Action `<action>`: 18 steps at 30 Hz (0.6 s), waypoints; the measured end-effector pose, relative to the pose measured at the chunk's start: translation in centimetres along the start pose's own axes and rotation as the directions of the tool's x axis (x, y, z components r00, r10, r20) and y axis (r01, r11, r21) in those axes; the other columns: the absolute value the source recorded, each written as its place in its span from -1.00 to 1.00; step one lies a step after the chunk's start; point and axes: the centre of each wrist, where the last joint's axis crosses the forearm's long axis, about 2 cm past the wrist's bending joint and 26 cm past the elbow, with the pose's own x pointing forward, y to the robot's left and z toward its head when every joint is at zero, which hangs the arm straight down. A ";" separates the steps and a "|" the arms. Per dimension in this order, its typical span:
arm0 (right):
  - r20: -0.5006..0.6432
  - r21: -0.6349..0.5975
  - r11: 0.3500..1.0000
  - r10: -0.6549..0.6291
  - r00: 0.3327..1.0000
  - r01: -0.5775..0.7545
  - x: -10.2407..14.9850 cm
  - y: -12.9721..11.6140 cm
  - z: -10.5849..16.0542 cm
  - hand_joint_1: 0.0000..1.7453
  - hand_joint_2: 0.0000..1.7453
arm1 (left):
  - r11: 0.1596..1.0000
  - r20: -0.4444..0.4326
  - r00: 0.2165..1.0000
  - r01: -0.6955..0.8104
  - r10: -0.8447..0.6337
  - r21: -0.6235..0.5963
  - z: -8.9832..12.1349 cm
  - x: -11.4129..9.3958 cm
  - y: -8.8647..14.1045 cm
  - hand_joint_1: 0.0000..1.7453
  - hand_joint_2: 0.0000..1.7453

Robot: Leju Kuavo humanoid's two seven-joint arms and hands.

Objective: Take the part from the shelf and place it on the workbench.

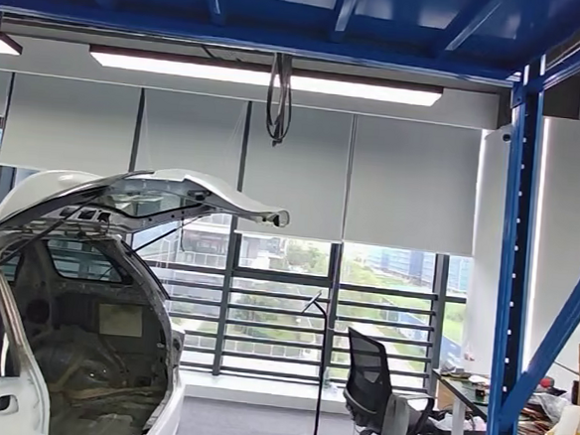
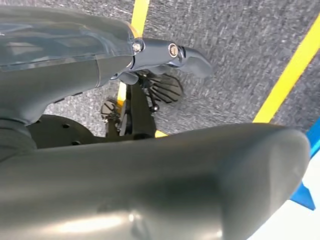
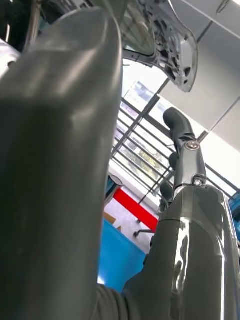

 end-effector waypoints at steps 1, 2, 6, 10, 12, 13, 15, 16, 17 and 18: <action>-0.005 -0.009 1.000 0.005 1.000 -0.005 0.0 -0.1 0.3 -1.00 -1.00 | 1.000 -0.001 1.000 0.000 0.000 0.002 0.0 0.0 0.1 -1.00 -1.00; -0.011 -0.018 1.000 0.012 1.000 -0.012 0.1 -0.2 0.6 -1.00 -1.00 | 1.000 -0.001 1.000 0.001 -0.001 0.004 0.0 0.0 0.1 -1.00 -1.00; -0.055 -0.057 0.994 0.091 0.994 -0.094 0.0 -0.2 1.5 -1.00 1.00 | 1.000 0.000 1.000 0.008 -0.008 0.008 0.0 0.0 0.1 -1.00 -1.00; -0.107 -0.089 0.975 0.196 0.975 -0.206 0.2 0.3 1.9 -1.00 1.00 | 1.000 -0.003 1.000 0.015 -0.015 0.012 0.0 0.0 0.2 -1.00 -1.00; -0.148 -0.097 0.953 0.272 0.951 -0.287 0.2 0.7 2.1 -1.00 1.00 | 1.000 -0.010 1.000 0.023 -0.022 0.019 0.0 0.0 0.2 -1.00 -1.00; -0.169 -0.098 0.938 0.313 0.934 -0.332 0.3 0.9 2.2 -1.00 1.00 | 0.999 -0.015 1.000 0.026 -0.026 0.024 0.0 0.0 0.3 -1.00 -1.00; -0.207 -0.086 0.909 0.385 0.899 -0.409 0.3 1.2 2.4 -1.00 1.00 | 0.999 -0.022 0.999 0.028 -0.028 0.037 0.1 -0.1 0.4 -1.00 -1.00; -0.223 -0.075 0.895 0.415 0.882 -0.440 0.2 1.3 2.4 -1.00 1.00 | 0.999 -0.024 0.999 0.028 -0.027 0.042 0.1 -0.2 0.5 -1.00 -1.00; -0.240 -0.060 0.879 0.447 0.862 -0.473 0.2 1.4 2.4 -1.00 1.00 | 0.999 -0.026 0.999 0.027 -0.026 0.046 0.2 -0.2 0.5 -1.00 -1.00; -0.257 -0.045 0.863 0.476 0.841 -0.503 0.1 1.5 2.4 -1.00 1.00 | 0.999 -0.028 0.999 0.026 -0.025 0.048 0.2 -0.3 0.5 -1.00 -1.00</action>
